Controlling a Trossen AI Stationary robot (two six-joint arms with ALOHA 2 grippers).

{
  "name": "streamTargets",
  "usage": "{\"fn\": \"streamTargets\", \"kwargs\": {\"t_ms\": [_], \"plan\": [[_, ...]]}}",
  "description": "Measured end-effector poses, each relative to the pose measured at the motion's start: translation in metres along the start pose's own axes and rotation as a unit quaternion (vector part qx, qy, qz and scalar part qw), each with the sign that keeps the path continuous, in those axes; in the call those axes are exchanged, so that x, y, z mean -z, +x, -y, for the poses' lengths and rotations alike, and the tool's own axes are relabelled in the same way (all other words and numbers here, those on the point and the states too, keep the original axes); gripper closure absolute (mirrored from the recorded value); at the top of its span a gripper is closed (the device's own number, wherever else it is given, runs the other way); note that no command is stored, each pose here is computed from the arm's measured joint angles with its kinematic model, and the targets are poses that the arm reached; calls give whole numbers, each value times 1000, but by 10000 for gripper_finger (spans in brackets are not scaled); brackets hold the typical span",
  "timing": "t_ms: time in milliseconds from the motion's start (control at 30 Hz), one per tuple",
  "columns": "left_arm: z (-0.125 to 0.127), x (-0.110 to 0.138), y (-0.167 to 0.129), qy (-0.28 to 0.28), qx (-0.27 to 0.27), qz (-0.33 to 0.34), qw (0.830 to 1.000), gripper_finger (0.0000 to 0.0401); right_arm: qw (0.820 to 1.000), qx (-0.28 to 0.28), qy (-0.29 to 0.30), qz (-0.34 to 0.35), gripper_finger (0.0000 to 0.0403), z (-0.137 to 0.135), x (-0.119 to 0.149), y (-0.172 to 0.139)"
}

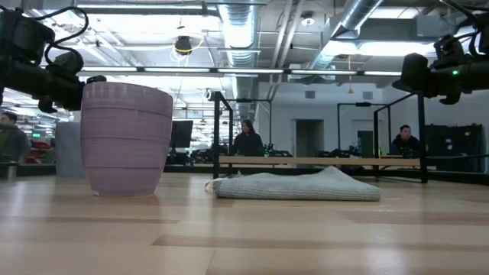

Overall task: Stack small to large cups/mugs on shelf
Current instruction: Put the light blue cup on the shelf

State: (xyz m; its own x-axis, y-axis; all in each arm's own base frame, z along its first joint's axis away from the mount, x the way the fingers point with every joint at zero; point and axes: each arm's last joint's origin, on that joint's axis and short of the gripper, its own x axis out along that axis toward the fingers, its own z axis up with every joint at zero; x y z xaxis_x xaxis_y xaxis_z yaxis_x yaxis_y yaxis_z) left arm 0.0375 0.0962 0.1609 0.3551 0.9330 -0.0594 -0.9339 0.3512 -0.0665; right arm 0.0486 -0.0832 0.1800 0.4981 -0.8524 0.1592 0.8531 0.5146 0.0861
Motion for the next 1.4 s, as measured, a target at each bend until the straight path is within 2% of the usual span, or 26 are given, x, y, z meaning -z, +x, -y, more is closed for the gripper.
{"fn": "streamTargets", "kwargs": {"t_ms": [1400], "plan": [[-1, 0, 0, -3, -10, 2, 1000, 401, 1000, 0, -7, 1, 347, 0, 0, 0]]}}
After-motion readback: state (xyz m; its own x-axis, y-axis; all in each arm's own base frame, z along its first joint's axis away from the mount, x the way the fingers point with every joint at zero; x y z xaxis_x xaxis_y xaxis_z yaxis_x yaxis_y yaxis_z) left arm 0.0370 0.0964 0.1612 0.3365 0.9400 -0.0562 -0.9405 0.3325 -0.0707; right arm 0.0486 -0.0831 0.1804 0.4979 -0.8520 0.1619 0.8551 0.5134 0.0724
